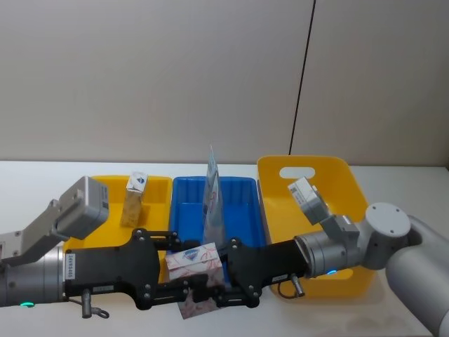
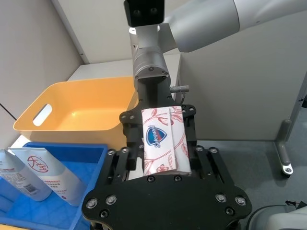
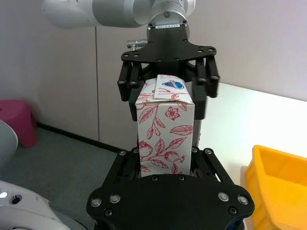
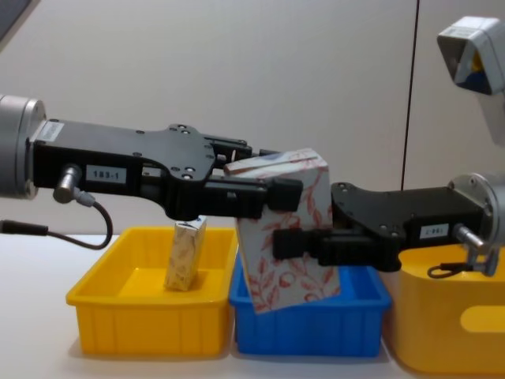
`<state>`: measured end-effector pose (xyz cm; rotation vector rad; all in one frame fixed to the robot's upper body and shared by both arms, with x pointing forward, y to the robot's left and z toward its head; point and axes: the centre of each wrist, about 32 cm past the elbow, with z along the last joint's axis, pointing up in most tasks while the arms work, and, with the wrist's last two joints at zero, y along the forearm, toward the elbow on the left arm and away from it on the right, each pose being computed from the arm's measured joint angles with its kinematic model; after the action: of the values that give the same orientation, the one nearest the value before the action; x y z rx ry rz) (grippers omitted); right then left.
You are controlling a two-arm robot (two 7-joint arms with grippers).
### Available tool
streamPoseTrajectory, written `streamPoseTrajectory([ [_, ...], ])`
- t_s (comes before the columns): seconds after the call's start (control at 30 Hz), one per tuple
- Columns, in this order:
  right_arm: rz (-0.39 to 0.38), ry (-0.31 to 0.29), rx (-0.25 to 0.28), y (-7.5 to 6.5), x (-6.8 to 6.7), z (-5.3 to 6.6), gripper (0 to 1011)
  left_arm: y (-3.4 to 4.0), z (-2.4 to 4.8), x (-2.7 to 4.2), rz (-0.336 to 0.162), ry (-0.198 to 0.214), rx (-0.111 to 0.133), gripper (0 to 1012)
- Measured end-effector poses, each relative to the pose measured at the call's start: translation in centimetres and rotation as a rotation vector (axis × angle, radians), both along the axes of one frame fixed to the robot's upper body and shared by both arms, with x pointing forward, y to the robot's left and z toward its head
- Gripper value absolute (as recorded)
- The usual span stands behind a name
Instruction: Bimanual collaborative sorting of washing and personal care products
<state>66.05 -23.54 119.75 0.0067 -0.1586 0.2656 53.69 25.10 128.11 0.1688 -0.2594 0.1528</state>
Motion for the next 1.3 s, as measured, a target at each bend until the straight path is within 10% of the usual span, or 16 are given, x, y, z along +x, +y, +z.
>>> streamPoseTrajectory([
  [0.53, -0.002, -0.002, 0.005, -0.9, -0.8, 0.5, 360, 0.01, -0.01, 0.01, 0.001, 0.0, 0.001, 967],
  [1.3, -0.187, -0.023, 0.009, -7.5, -3.4, 1.3, 360, 0.01, -0.01, 0.0, 0.001, 0.0, 0.001, 1001],
])
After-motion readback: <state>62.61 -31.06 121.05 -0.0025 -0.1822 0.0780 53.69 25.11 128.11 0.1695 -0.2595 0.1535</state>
